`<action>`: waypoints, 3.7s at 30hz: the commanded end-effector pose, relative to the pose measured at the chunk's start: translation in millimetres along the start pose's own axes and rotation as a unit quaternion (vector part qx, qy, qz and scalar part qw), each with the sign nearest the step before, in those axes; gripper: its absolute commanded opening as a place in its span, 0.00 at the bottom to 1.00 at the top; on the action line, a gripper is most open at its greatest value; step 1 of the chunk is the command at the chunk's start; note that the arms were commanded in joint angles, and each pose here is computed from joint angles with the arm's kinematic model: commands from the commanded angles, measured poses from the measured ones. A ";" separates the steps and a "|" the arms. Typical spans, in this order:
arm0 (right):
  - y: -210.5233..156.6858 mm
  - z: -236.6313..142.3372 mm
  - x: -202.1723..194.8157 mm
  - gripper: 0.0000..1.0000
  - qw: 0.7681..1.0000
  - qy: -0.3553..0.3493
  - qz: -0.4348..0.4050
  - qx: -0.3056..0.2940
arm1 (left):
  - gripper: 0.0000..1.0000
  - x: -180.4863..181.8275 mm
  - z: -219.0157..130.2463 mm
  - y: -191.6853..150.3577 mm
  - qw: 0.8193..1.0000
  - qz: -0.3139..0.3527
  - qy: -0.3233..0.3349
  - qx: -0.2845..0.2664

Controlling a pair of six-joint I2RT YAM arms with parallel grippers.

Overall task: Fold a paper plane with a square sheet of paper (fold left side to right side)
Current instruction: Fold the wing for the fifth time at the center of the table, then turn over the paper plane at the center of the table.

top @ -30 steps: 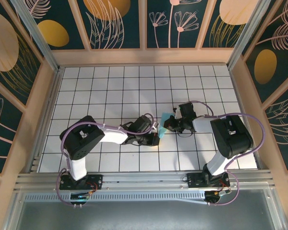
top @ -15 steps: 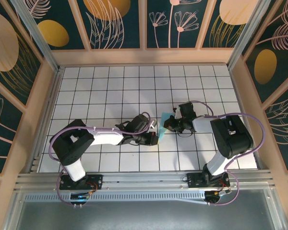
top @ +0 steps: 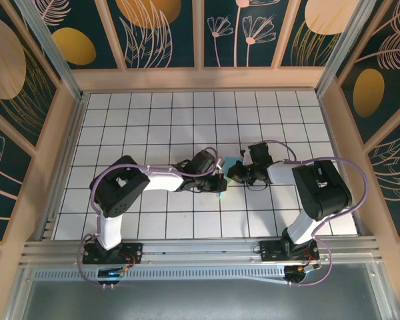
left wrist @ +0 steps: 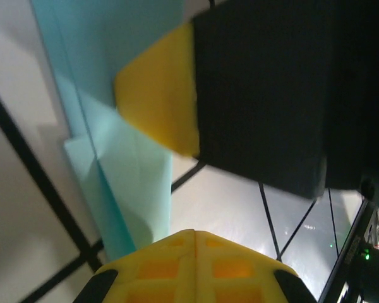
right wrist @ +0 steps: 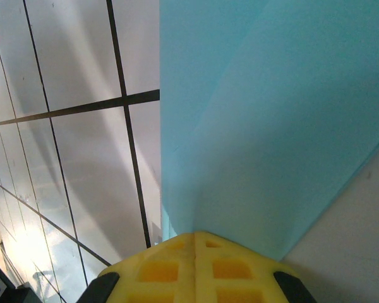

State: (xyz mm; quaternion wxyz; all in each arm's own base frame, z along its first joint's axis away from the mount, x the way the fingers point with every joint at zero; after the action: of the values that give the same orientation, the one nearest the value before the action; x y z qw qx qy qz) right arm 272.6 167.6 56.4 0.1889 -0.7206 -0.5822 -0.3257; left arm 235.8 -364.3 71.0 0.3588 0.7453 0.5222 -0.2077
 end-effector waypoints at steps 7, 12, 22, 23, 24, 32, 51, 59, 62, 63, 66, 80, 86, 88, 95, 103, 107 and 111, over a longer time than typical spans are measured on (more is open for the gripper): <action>-28.4 10.4 -47.5 0.00 0.992 -0.115 0.037 0.041 | 0.02 2.0 13.4 8.7 1.000 0.022 0.001 0.006; -28.8 11.1 -48.3 0.00 0.991 -0.118 0.037 0.042 | 0.01 7.7 15.1 1.4 1.000 0.024 0.006 0.018; -28.1 12.7 -49.4 0.00 0.991 -0.122 0.037 0.045 | 0.02 16.1 5.4 -19.7 0.996 0.065 0.017 0.055; -28.2 12.6 -49.9 0.00 0.991 -0.122 0.038 0.045 | 0.02 16.9 4.6 -22.2 0.996 0.068 0.016 0.060; -27.5 12.5 -49.2 0.00 0.991 -0.122 0.037 0.044 | 0.01 16.9 3.7 -23.4 0.995 0.071 0.016 0.062; -26.9 12.6 -48.4 0.00 0.991 -0.122 0.037 0.046 | 0.03 17.5 -11.5 -29.8 0.995 0.086 0.029 0.051; -25.9 13.0 -46.6 0.00 0.991 -0.120 0.034 0.046 | 0.02 -0.9 -14.0 -35.3 0.996 0.076 -0.022 0.041; -25.4 12.6 -46.1 0.00 0.991 -0.121 0.034 0.047 | 0.02 13.2 -6.8 -40.0 0.997 0.067 0.009 0.044; -22.5 11.3 -41.9 0.00 0.992 -0.116 0.029 0.042 | 0.02 18.5 -8.3 -44.3 0.997 0.064 0.021 0.047; -21.3 10.5 -39.1 0.00 0.992 -0.112 0.026 0.041 | 0.02 19.6 -9.7 -45.4 0.997 0.064 0.024 0.047; -12.1 4.6 -23.7 0.00 0.995 -0.094 0.013 0.028 | 0.02 15.8 -18.9 -44.6 0.997 0.069 0.018 0.027; 22.7 -59.0 35.6 0.42 0.977 -0.188 -0.041 -0.089 | 0.10 -0.5 -112.4 -7.3 0.964 0.082 0.105 -0.230; 16.0 -51.7 46.0 0.61 0.949 -0.288 -0.061 -0.111 | 0.34 12.4 -142.6 -1.0 0.932 0.054 0.172 -0.315; 14.9 -42.2 48.5 0.62 0.943 -0.308 -0.064 -0.110 | 0.38 14.2 -148.2 -0.3 0.926 0.052 0.183 -0.326; 17.3 -14.9 45.4 0.60 0.926 -0.356 -0.072 -0.106 | 0.40 18.6 -154.8 -3.6 0.921 0.057 0.206 -0.325; 13.3 -22.2 46.3 0.28 0.922 -0.363 -0.074 -0.114 | 0.40 19.3 -165.2 -5.3 0.914 0.055 0.215 -0.339; 11.8 -34.1 51.5 0.08 0.923 -0.357 -0.077 -0.125 | 0.41 17.6 -169.1 -4.5 0.912 0.052 0.216 -0.344; 12.0 -52.6 61.1 0.00 0.924 -0.344 -0.082 -0.147 | 0.45 14.4 -180.8 -2.1 0.905 0.042 0.219 -0.363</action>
State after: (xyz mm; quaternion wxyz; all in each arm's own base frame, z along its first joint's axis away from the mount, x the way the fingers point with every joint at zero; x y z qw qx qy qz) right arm 283.8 182.1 116.0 -0.1351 -0.7597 -0.6204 -0.1401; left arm 227.1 -227.3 169.6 0.4853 0.6283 0.5858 0.1628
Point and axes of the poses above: each hand's point on the last joint's axis, 136 mm out from that joint toward the fingers, its own z axis out along the fingers, its own x axis along the line the jaws close on, y = z × x, the point moved 6 cm from there along -z, back along the fingers, and after that the axes turned 4 degrees about z, right-handed, at the moved point
